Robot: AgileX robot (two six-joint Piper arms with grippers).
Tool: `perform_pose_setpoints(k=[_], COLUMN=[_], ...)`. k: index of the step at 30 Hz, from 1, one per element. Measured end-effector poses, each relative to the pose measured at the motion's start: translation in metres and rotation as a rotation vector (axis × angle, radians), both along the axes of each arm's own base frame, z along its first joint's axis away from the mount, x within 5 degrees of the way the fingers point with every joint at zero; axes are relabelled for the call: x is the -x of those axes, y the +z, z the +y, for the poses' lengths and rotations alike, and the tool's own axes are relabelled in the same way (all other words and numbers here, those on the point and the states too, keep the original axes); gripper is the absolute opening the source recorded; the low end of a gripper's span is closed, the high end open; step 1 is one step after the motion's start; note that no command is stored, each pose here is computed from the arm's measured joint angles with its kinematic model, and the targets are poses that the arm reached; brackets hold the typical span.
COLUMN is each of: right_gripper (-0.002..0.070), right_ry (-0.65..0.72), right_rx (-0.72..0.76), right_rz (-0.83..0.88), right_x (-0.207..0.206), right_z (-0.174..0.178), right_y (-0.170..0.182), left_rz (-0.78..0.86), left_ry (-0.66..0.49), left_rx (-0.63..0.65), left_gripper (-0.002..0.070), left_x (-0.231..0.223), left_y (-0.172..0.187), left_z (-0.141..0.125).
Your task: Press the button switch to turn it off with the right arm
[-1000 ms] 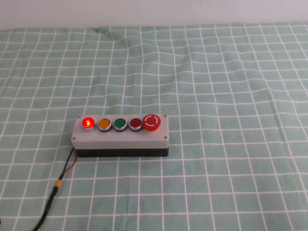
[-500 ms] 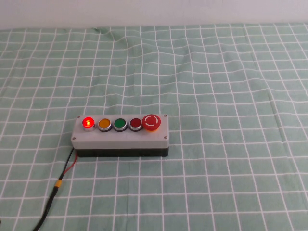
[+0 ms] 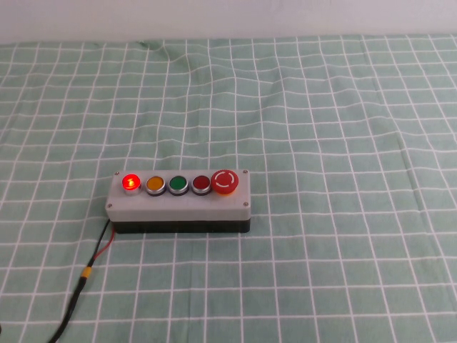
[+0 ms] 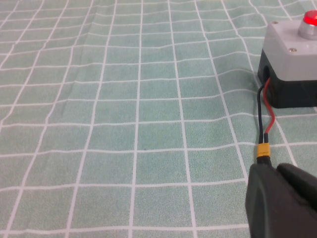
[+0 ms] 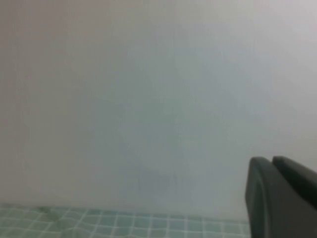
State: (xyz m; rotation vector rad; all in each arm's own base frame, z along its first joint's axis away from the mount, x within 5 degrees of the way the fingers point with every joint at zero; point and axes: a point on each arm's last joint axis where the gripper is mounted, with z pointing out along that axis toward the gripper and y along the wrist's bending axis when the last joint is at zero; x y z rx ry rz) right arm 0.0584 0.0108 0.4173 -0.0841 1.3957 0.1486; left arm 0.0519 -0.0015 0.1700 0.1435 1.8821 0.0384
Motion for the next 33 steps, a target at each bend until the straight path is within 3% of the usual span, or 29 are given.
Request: perform_pose_setpoints(k=[5, 7, 11, 20, 33], right_gripper=[-0.0016, -0.0016, -0.0016, -0.0012, -0.0012], right_ry=[0.095, 0.119, 0.188, 0.497, 0.715], right_rx=[-0.208, -0.217, -0.13, 0.001, 0.354], right_rz=[0.119, 0.168, 0.275, 0.403, 0.447], right_x=[-0.031, -0.043, -0.072, -0.144, -0.194], right_z=[0.009, 0.012, 0.022, 0.069, 0.2], right_y=[-0.005, -0.009, -0.017, -0.008, -0.035], left_rz=[0.0, 0.0, 0.0, 0.0, 0.0], left_ry=[0.0, 0.0, 0.0, 0.0, 0.0], left_rx=[0.0, 0.0, 0.0, 0.0, 0.0], left_gripper=[-0.0004, -0.0004, -0.0004, -0.0004, -0.0004], left_x=[0.0, 0.0, 0.0, 0.0, 0.0], left_y=[0.0, 0.0, 0.0, 0.0, 0.0], left_z=[0.0, 0.0, 0.0, 0.0, 0.0])
